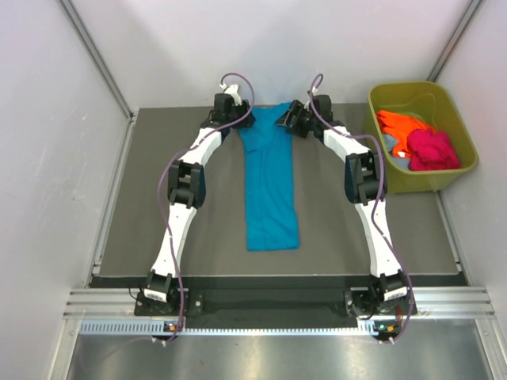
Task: Fold and stack the t-shirts
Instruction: Fold the tshirt
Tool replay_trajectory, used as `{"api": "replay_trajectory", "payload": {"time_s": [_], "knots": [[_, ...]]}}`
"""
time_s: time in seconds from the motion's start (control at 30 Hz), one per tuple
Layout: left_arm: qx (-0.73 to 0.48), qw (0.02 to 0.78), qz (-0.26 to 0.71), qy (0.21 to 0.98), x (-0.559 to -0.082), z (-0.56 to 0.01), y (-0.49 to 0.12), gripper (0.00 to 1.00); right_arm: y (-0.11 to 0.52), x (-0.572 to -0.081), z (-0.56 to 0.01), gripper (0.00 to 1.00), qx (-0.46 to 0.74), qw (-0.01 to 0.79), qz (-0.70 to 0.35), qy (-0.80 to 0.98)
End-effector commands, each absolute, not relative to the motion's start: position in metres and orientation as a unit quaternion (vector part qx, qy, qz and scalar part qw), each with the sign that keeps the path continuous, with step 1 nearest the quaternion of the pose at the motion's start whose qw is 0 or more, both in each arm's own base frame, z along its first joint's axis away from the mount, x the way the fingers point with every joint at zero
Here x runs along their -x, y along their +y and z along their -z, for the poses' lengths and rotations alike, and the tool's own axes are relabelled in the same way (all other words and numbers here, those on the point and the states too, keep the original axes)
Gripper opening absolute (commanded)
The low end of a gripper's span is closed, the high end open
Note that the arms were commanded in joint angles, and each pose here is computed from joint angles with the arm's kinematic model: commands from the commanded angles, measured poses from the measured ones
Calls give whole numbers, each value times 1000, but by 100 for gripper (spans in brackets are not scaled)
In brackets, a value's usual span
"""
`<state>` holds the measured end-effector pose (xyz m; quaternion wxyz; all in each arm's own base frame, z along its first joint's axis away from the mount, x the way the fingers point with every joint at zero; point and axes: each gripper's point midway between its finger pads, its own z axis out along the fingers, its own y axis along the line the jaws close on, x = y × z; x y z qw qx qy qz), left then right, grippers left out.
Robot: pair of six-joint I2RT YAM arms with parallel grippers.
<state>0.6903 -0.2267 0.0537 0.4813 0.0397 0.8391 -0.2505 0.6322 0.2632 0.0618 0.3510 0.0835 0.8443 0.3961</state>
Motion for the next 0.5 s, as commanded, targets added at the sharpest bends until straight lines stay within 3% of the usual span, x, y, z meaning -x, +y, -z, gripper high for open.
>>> {"api": "replay_trajectory", "payload": {"time_s": [0.0,0.2,0.3,0.37,0.47], "knots": [[-31,544,195,816,-718,-61,-200,57,225,-658,-37,73,-98,394,-334,851],[-60,592,205,777,-721,-125,-215,57,241,-658,-91,71,-10,441,-355,824],[-48,630,211,746,-705,-226,-218,81,241,-650,-145,75,19,465,-360,808],[-29,633,217,742,-689,-261,-212,95,235,-635,-190,77,28,477,-367,798],[-15,599,229,767,-640,-286,-201,99,223,-601,-197,79,16,441,-379,813]]}}
